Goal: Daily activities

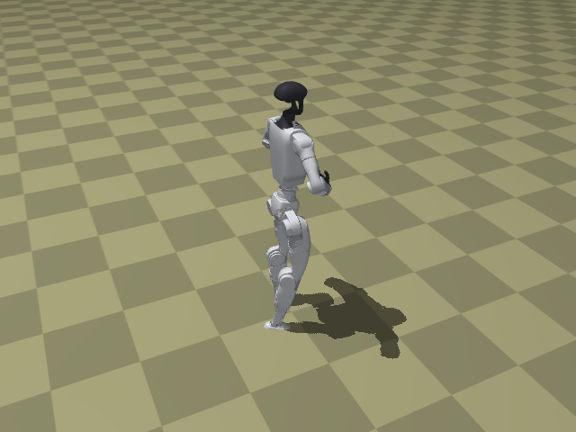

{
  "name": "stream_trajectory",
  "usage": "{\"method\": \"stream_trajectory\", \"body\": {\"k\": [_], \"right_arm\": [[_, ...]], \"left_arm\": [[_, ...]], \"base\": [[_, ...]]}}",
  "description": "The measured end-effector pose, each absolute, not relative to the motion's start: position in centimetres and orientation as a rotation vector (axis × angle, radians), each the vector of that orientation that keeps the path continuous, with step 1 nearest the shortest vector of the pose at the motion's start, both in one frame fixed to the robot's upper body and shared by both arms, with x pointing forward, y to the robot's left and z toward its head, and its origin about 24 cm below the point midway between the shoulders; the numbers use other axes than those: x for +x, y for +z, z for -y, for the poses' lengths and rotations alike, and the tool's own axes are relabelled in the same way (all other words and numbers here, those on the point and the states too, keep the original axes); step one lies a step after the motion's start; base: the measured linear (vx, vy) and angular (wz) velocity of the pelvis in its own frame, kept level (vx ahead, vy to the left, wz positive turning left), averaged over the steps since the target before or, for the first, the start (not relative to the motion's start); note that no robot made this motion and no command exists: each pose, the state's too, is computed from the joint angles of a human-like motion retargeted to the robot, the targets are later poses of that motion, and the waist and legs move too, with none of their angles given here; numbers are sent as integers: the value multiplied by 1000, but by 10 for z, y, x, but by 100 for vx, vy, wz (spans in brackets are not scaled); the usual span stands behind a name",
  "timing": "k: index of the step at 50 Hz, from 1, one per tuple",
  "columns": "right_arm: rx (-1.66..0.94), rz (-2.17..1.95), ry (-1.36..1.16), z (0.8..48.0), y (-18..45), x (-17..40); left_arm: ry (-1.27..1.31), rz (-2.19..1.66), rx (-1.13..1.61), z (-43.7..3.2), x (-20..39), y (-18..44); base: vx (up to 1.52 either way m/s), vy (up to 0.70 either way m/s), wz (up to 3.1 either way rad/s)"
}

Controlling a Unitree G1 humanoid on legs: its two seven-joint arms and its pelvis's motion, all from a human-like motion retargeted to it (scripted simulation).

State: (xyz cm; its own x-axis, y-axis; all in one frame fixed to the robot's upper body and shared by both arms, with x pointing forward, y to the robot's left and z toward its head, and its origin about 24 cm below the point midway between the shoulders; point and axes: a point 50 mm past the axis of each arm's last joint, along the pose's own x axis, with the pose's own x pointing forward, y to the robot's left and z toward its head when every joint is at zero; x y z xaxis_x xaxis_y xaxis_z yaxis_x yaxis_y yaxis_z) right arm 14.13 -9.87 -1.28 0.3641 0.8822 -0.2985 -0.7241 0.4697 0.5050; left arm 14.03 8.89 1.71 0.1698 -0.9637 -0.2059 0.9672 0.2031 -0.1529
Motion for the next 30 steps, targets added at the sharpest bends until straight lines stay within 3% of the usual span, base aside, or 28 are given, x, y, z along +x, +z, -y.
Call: {"method": "stream_trajectory", "body": {"k": [16, 30], "right_arm": [[323, -427, 1069, 106, 16, 147], [448, -370, 891, 115, 19, 147]], "left_arm": [[-1355, -320, 138, -120, 132, 12], [-1332, -247, 182, -125, 121, 20]], "base": [[-2, 2, 0], [-9, 5, 20]]}}
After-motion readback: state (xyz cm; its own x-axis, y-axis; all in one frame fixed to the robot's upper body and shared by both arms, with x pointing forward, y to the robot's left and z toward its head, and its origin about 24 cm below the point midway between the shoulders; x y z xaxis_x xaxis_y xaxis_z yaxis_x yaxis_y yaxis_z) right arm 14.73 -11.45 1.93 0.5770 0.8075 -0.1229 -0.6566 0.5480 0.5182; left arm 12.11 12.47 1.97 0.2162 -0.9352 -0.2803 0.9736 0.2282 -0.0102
